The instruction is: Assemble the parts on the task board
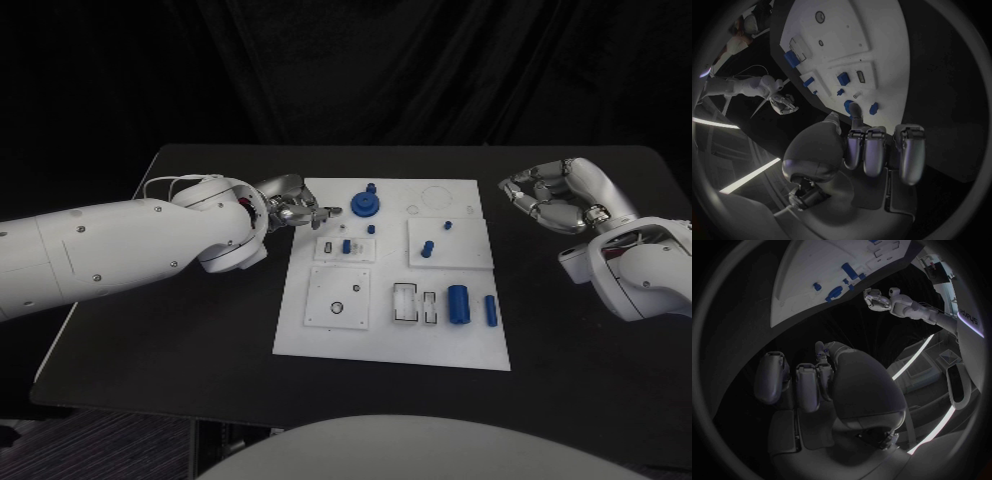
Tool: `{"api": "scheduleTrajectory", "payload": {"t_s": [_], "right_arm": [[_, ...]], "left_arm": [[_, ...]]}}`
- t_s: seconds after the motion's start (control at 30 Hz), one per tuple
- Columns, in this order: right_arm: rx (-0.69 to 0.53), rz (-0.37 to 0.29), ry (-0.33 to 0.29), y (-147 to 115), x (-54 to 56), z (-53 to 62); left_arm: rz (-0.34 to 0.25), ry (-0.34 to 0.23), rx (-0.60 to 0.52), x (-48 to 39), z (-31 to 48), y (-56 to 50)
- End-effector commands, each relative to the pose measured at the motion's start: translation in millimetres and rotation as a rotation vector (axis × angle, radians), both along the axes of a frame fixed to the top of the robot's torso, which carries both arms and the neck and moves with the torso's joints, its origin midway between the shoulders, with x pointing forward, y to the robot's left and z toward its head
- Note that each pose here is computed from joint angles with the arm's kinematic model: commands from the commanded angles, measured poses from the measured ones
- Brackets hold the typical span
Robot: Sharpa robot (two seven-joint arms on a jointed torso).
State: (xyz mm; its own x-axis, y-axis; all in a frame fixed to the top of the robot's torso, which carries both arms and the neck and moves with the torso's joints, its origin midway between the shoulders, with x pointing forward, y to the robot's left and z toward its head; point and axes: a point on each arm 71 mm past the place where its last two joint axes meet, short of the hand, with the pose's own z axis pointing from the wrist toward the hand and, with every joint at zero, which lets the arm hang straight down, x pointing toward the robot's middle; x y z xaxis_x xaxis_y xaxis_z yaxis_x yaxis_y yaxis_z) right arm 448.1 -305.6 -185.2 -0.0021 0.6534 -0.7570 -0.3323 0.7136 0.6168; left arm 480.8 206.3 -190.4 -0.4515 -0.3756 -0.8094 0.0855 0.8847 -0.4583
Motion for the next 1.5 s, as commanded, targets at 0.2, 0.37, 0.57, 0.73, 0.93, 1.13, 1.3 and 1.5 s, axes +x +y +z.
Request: {"api": "scheduleTrajectory", "payload": {"t_s": [0.2,0.37,0.57,0.73,0.93,1.13,1.3,1.5], "right_arm": [[-0.002,-0.011,-0.019,-0.4,-0.7,0.6],[-0.001,-0.007,-0.030,0.5,-0.5,1.2],[-0.001,-0.006,-0.030,1.3,0.1,1.0],[-0.002,-0.005,-0.030,1.8,0.5,0.9],[-0.002,-0.004,-0.028,2.3,1.1,0.6],[-0.002,-0.001,-0.026,3.4,1.8,0.2],[-0.002,0.000,-0.025,3.7,2.0,0.0],[-0.002,0.002,-0.025,4.2,2.2,-0.1]], "left_arm": [[0.014,0.081,0.127,16.3,4.3,8.9],[0.014,0.065,0.187,28.2,8.4,6.4],[-0.001,0.072,0.241,41.7,8.2,-0.9],[-0.015,0.082,0.263,48.8,7.2,-6.1],[-0.022,0.084,0.270,52.2,7.0,-9.6],[-0.019,0.091,0.280,54.3,6.2,-11.0],[-0.016,0.093,0.284,56.1,5.8,-11.5],[-0.012,0.092,0.288,58.6,5.5,-12.7]]}}
